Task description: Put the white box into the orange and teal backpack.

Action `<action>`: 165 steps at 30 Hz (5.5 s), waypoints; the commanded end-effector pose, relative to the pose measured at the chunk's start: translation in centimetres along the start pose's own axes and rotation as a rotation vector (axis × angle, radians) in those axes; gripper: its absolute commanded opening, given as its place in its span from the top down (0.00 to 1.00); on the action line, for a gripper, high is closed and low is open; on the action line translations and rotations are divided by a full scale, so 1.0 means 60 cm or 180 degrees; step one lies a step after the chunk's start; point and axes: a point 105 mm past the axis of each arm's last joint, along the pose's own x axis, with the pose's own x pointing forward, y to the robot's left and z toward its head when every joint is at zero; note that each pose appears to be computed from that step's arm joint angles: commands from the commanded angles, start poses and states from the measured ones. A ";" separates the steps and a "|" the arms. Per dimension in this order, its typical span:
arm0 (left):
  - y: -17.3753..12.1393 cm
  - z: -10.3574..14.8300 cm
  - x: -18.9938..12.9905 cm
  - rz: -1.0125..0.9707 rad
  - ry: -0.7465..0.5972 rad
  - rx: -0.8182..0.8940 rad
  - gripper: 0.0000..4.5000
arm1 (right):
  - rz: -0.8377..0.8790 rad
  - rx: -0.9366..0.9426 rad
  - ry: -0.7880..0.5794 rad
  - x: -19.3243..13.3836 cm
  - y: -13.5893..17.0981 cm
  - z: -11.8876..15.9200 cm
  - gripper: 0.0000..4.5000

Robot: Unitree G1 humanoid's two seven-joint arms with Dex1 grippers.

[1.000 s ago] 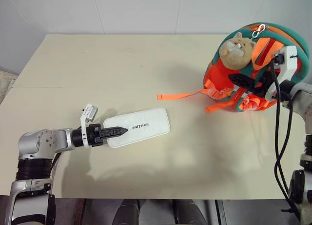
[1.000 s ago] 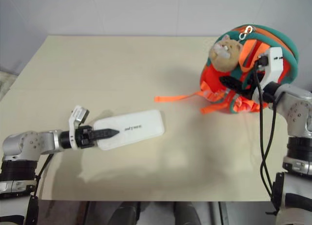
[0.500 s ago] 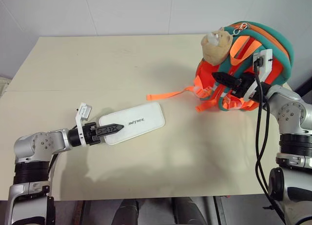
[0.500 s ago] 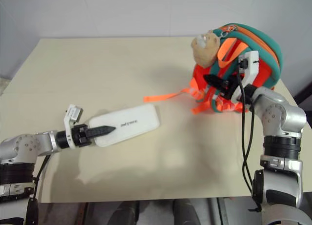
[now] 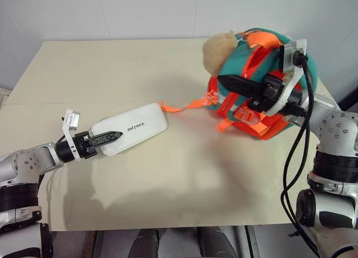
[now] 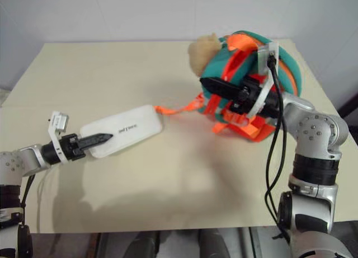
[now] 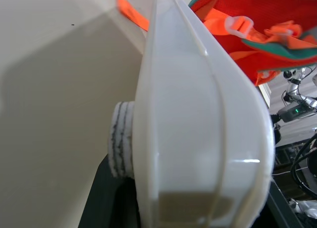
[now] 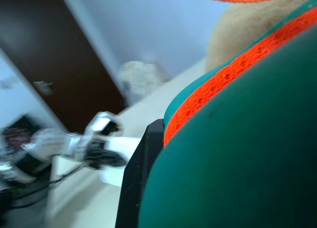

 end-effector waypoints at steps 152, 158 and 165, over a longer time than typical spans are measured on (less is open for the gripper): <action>-0.382 0.058 0.135 -0.2678 0.0798 0.3523 0.00 | 0.0527 0.0592 0.0936 -0.043 0.073 -0.156 1.00; -0.379 0.041 0.162 -0.2608 0.0913 0.3696 0.00 | 0.0522 0.0573 0.0893 -0.038 0.072 -0.155 1.00; -0.382 0.050 0.159 -0.2565 0.0829 0.3798 0.40 | 0.0496 0.0567 0.0883 -0.040 0.071 -0.155 1.00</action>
